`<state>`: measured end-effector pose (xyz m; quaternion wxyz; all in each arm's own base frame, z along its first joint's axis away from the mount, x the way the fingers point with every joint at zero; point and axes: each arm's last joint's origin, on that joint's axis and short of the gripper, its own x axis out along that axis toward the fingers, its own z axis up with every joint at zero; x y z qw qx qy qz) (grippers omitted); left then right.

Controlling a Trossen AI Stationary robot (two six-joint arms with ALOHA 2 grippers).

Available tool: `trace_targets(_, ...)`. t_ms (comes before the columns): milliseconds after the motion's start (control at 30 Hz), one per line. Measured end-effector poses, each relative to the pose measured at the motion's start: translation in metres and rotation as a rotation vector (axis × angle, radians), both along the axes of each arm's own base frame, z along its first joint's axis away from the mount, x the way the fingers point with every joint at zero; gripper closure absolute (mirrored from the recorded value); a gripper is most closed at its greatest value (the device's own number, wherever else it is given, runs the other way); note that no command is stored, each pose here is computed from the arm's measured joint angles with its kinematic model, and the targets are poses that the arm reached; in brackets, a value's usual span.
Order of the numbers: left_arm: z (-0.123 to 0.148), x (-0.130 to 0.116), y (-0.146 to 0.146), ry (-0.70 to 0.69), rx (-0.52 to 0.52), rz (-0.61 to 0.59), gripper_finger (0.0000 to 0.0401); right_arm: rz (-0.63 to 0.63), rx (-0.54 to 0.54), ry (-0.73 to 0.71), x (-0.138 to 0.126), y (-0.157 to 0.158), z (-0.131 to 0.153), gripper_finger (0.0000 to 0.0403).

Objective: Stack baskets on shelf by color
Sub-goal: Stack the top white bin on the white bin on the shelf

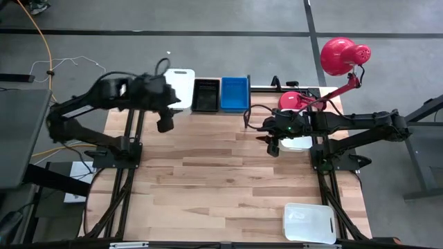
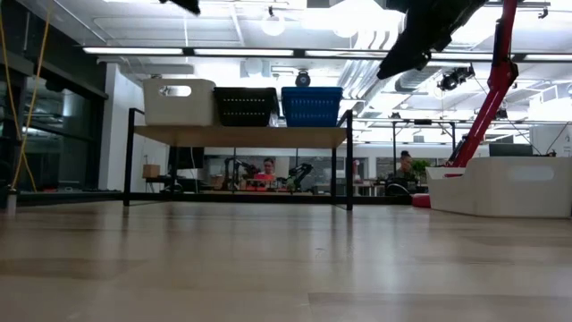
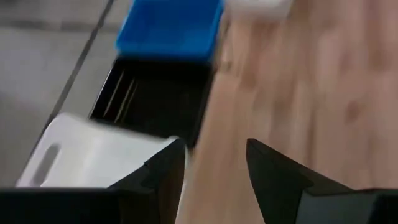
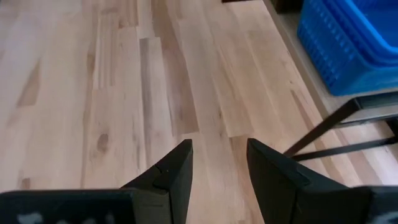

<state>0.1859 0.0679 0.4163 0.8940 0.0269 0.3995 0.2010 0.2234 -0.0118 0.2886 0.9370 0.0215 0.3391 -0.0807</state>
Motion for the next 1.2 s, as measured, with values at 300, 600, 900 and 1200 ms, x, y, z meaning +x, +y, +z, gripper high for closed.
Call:
trace_targets(300, -0.062, -0.025, -0.055, -0.453, -0.006, -0.216, 0.0242, 0.006, 0.012, -0.020, 0.001, 0.000, 0.001, 0.0263)
trace_targets(600, -0.157, -0.026, -0.093, -0.801, -0.045, -0.286, 0.0242, -0.053, 0.079, 0.047, -0.004, 0.000, -0.004, 0.0263)
trace_targets(900, -0.185, -0.032, -0.113, -0.805, -0.106, -0.254, 0.0243, -0.357, 0.216, 0.408, -0.037, 0.000, -0.027, 0.0263)
trace_targets(1200, -0.197, -0.025, -0.126, -0.736, -0.110, -0.288, 0.0243, -0.535, 0.297, 0.502, -0.049, 0.000, -0.031, 0.0263)
